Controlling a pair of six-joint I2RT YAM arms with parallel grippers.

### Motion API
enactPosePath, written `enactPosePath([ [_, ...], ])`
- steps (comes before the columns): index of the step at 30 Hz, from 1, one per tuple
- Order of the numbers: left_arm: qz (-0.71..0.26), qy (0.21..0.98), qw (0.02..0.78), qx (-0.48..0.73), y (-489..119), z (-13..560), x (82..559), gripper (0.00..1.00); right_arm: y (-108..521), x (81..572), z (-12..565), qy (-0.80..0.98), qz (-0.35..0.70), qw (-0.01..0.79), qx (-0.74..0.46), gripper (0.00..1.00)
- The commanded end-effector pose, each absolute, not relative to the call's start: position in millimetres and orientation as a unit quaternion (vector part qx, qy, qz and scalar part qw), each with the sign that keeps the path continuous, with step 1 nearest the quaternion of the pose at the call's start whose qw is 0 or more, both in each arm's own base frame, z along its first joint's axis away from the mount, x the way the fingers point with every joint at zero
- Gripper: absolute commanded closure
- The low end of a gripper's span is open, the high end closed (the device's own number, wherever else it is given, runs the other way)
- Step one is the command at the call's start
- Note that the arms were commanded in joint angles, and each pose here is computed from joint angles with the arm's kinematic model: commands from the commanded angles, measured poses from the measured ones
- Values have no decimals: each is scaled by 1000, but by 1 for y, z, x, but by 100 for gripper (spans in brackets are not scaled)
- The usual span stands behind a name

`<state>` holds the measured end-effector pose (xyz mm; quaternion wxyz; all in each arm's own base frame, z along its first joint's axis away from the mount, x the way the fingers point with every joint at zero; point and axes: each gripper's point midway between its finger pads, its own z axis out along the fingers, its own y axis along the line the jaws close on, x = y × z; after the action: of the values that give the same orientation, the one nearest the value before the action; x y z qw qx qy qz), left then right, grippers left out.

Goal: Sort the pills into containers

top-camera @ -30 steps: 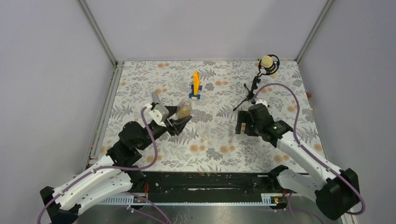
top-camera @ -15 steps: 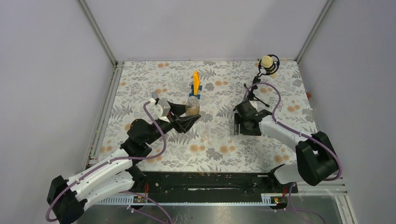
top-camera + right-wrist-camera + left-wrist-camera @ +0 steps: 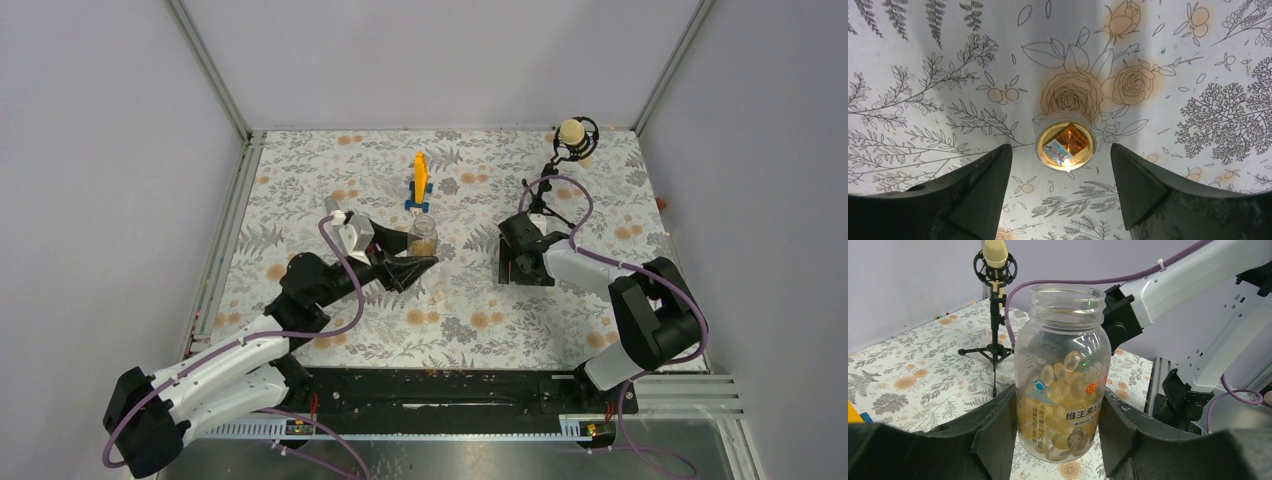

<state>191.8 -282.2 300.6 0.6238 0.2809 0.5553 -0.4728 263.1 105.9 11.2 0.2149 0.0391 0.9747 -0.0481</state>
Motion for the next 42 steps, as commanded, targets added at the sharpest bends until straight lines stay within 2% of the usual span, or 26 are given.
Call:
enactPosePath([
  [1,-485,518,642,288,-282,327,186,100,105,284,18,965,-52,249,63,21],
  [5,-487,523,637,291,-285,325,187,100,102,287,18,964,-51,252,70,24],
  [9,-488,525,632,293,-286,324,187,100,103,287,18,966,-40,243,72,38],
  [17,-490,529,628,292,-285,324,186,100,111,278,18,972,-14,218,82,39],
  [22,-493,532,625,289,-285,322,185,100,119,278,18,974,3,209,87,54],
  [27,-490,542,616,293,-287,314,186,100,116,280,30,970,4,227,85,60],
  [34,-476,577,584,316,-298,283,194,100,131,277,98,954,79,287,37,60],
  [42,-442,596,536,402,-318,249,198,100,192,224,222,873,321,346,-122,60],
])
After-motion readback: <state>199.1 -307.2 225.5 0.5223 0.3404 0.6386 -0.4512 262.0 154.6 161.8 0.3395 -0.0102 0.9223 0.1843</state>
